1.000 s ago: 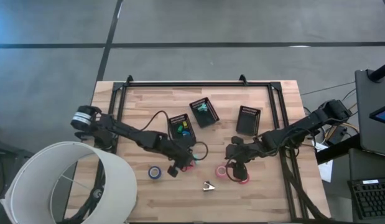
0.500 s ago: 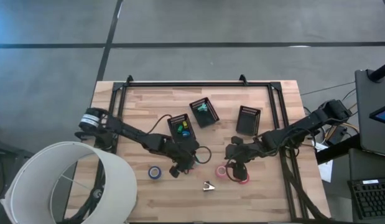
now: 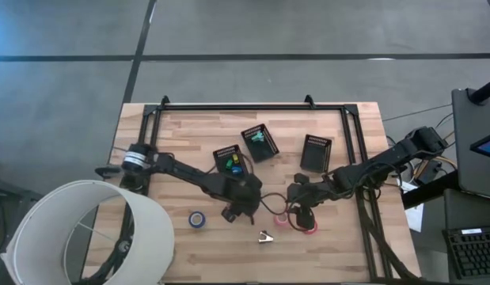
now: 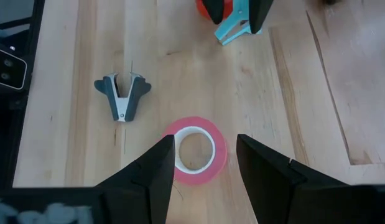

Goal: Pick and place Stapler, Stapler remover, tape
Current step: Put the light blue staple remover into the middle black basket

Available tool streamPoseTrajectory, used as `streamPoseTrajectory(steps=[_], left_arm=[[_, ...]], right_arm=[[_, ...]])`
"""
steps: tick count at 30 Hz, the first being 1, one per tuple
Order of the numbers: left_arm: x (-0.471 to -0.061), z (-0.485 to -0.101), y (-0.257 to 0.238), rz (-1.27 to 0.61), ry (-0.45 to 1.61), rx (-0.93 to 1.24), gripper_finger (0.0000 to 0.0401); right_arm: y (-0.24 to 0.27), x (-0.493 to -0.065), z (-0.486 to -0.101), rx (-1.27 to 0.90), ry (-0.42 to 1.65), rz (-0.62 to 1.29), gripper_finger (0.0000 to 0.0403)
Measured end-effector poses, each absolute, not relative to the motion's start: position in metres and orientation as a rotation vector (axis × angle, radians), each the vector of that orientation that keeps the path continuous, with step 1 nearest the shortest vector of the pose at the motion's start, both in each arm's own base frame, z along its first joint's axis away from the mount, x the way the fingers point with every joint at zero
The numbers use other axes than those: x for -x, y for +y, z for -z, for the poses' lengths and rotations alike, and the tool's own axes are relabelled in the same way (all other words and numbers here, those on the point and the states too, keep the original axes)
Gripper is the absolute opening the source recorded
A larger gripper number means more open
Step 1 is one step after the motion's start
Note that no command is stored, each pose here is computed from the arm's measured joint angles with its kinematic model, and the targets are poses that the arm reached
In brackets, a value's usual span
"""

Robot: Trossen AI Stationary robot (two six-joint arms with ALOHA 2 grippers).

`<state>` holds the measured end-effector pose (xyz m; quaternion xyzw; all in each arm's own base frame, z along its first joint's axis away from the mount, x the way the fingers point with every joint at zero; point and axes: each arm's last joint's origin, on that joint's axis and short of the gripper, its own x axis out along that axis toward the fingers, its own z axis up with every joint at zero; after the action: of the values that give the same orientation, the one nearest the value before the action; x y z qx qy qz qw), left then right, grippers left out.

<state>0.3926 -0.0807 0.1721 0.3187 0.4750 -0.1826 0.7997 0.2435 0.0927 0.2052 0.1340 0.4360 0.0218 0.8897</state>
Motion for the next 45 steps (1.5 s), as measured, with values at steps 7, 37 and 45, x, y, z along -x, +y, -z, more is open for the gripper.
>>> streamPoseTrajectory(steps=[7,37,45], left_arm=[[-0.403,-0.164,-0.083,0.416,1.053,-0.713,0.0221],[-0.405,-0.169,-0.083,0.401,1.05,-0.752,0.0062],[-0.42,-0.199,-0.083,0.272,0.976,-0.835,0.0064]], right_arm=[[0.093,-0.244,-0.205,-0.279,0.904,-0.047,0.0166],[0.093,-0.244,-0.205,-0.279,0.903,-0.046,0.0166],[0.093,-0.244,-0.206,-0.28,0.901,-0.048,0.0166]])
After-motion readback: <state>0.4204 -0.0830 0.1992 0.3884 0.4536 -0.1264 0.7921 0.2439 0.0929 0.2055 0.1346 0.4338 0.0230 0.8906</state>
